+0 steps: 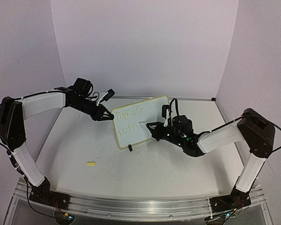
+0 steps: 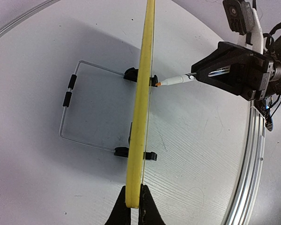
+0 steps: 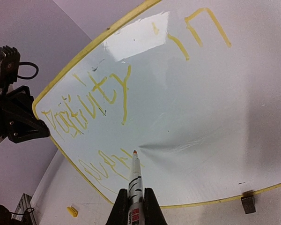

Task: Write a sentence on the whiteboard

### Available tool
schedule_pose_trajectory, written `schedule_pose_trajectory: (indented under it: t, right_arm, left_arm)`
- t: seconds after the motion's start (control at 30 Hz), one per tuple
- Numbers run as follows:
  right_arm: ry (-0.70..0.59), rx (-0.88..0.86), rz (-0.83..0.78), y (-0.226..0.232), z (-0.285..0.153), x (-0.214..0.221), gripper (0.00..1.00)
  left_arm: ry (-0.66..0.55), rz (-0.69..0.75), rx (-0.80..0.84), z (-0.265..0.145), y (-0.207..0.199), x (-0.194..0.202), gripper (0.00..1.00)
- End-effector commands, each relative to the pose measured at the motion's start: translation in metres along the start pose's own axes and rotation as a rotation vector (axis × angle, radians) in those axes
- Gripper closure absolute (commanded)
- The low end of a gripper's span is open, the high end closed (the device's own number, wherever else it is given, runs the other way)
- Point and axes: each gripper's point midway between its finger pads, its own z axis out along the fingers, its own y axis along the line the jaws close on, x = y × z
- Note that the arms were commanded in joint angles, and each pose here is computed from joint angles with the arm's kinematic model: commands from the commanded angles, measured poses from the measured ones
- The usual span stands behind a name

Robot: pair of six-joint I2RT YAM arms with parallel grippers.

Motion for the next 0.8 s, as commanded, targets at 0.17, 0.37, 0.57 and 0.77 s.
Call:
schedule_pose_trajectory:
  t: [0.17,0.37,0.57,0.77]
  right_arm:
    - [-0.052,-0.018,0.004,0.002,0.012,-0.020,1.00]
    - [-0.023,-0.015,0.022,-0.004,0.014,-0.009,1.00]
    - [0.013,-0.005,0.046,-0.012,0.012,0.005,1.00]
    - [0.067,0.003,0.079,-0.021,0.012,0.027,1.00]
  left_arm:
    - [0.088,-0.021,-0.012,0.009,-0.001,0.020,1.00]
    - [0.089,-0.022,-0.013,0.009,0.000,0.020,1.00]
    - [0.088,-0.022,-0.012,0.009,0.000,0.020,1.00]
    - [0.088,-0.020,-0.012,0.009,-0.001,0.020,1.00]
